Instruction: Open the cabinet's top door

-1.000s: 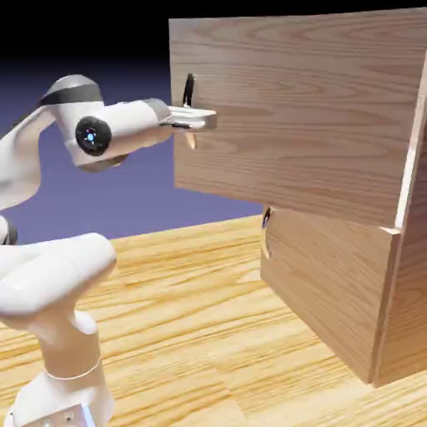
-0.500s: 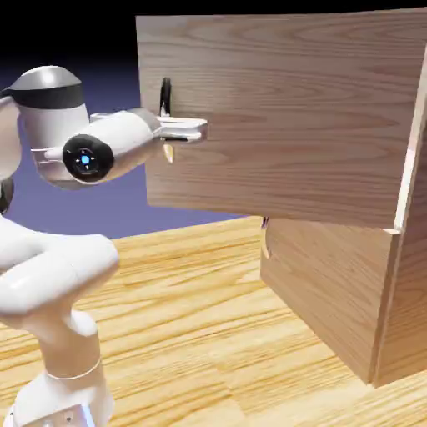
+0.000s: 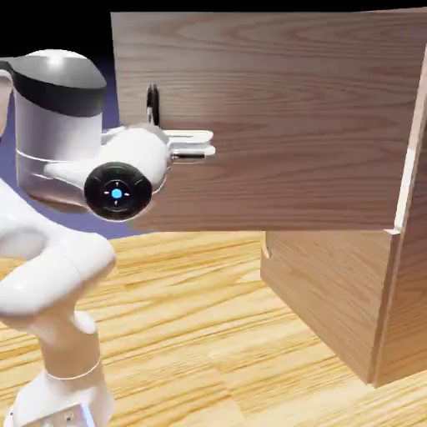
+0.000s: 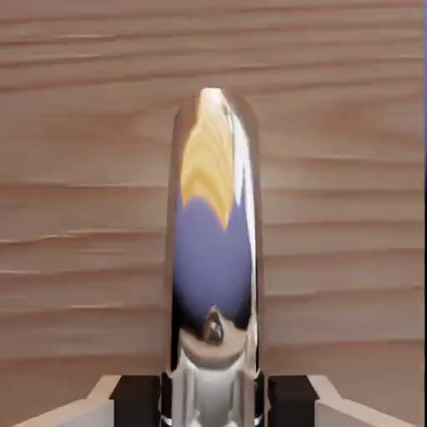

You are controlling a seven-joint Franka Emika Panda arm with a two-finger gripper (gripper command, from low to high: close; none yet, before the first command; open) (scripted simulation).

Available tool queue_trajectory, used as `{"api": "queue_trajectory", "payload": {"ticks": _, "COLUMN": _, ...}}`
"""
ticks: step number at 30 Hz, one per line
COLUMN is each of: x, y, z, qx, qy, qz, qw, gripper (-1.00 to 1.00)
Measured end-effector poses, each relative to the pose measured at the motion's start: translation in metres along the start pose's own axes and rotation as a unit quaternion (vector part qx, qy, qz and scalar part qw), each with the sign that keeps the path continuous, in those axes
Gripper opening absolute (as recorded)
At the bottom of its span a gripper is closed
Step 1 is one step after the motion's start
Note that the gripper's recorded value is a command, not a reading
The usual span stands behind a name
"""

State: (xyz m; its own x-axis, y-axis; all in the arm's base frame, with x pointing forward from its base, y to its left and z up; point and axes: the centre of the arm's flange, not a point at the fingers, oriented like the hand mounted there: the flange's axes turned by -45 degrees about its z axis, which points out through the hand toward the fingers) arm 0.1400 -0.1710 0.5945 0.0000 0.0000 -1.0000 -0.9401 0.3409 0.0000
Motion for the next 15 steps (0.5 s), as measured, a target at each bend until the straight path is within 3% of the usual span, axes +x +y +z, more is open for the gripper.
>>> {"api": "queue_trajectory", "payload": {"ticks": 15, "x": 0.0, "y": -0.058, "z": -0.118, "qx": -0.139, "qy": 0.0, "qz": 0.0, "qw": 0.99, "gripper": -1.0}}
